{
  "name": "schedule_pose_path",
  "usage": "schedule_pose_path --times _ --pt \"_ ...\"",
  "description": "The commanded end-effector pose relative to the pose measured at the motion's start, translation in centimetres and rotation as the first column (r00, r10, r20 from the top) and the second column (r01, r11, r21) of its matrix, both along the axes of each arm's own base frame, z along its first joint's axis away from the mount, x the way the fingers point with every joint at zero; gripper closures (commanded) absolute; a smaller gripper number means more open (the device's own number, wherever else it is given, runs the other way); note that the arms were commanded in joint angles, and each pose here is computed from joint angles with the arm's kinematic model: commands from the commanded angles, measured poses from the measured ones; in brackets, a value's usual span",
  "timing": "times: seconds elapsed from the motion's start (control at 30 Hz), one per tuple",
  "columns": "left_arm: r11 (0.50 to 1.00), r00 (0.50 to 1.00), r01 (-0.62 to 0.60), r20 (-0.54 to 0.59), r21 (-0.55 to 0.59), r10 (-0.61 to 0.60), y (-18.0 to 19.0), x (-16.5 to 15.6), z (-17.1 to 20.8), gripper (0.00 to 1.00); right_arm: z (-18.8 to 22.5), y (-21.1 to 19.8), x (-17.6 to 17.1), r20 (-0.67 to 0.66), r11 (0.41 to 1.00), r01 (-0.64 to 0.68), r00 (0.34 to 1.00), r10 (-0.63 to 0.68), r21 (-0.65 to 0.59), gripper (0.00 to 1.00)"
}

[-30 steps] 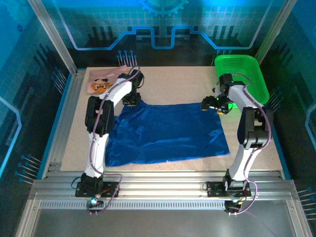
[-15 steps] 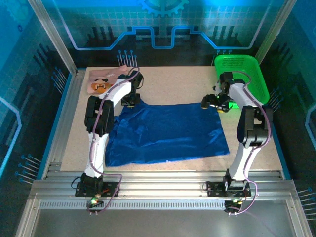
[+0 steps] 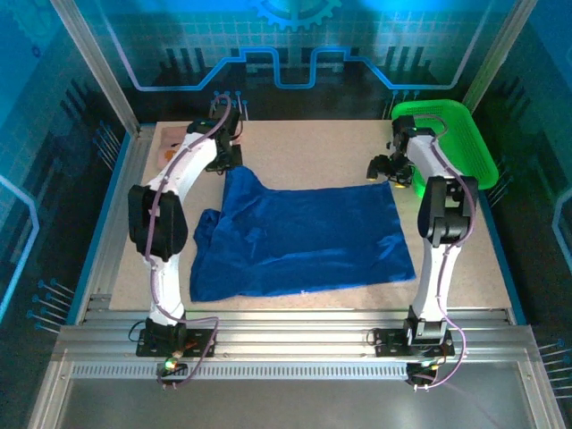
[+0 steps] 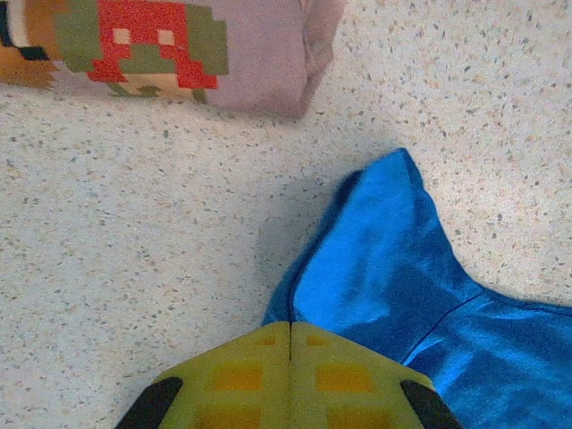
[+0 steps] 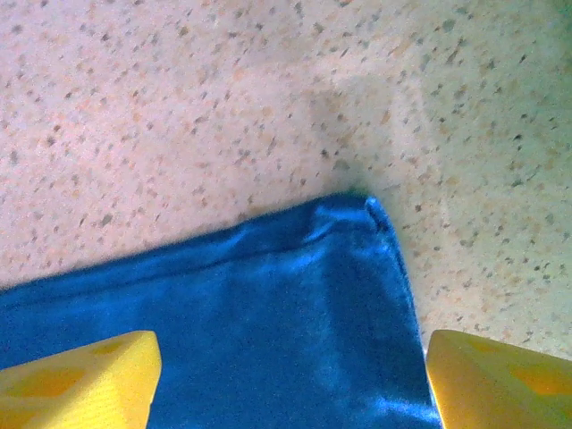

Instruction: Fold and stack the t-shirts

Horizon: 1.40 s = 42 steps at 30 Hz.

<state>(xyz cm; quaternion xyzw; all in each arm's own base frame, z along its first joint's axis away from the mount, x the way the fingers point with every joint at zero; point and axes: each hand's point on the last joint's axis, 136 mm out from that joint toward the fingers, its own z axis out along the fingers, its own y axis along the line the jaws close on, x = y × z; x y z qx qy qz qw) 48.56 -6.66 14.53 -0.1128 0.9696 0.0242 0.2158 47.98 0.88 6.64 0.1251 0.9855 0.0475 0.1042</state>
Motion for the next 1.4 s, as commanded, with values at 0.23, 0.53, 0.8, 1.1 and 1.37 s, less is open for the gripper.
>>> schedule_pose_path --times 0.23,0.53,0.8,1.1,1.37 --pt "0.999 1.0 0.022 0.011 -0.037 -0.022 0.2 -0.2 0.7 1.0 -3.9 -1.7 0.5 -0.096 0.985 0.071 0.992 -0.087 -0.16 0.35" --pt "0.999 1.0 0.025 0.002 -0.033 -0.025 0.5 -0.3 0.6 1.0 -4.7 -1.4 2.4 -0.074 0.983 0.098 0.991 -0.111 -0.155 0.47" --pt "1.0 1.0 0.012 0.016 -0.019 -0.011 1.8 -0.3 1.3 1.0 -5.0 -1.5 2.4 -0.085 0.982 0.107 0.989 -0.122 -0.158 0.79" --pt "0.997 0.994 0.078 0.08 0.023 -0.08 4.3 1.3 3.4 1.0 -2.7 -2.9 2.9 -0.018 0.97 0.124 0.991 -0.131 -0.208 1.0" --pt "0.981 0.977 0.17 0.112 0.096 -0.181 5.3 3.4 4.5 1.0 -1.1 -4.2 3.2 0.021 0.963 0.127 0.992 -0.126 -0.237 1.0"
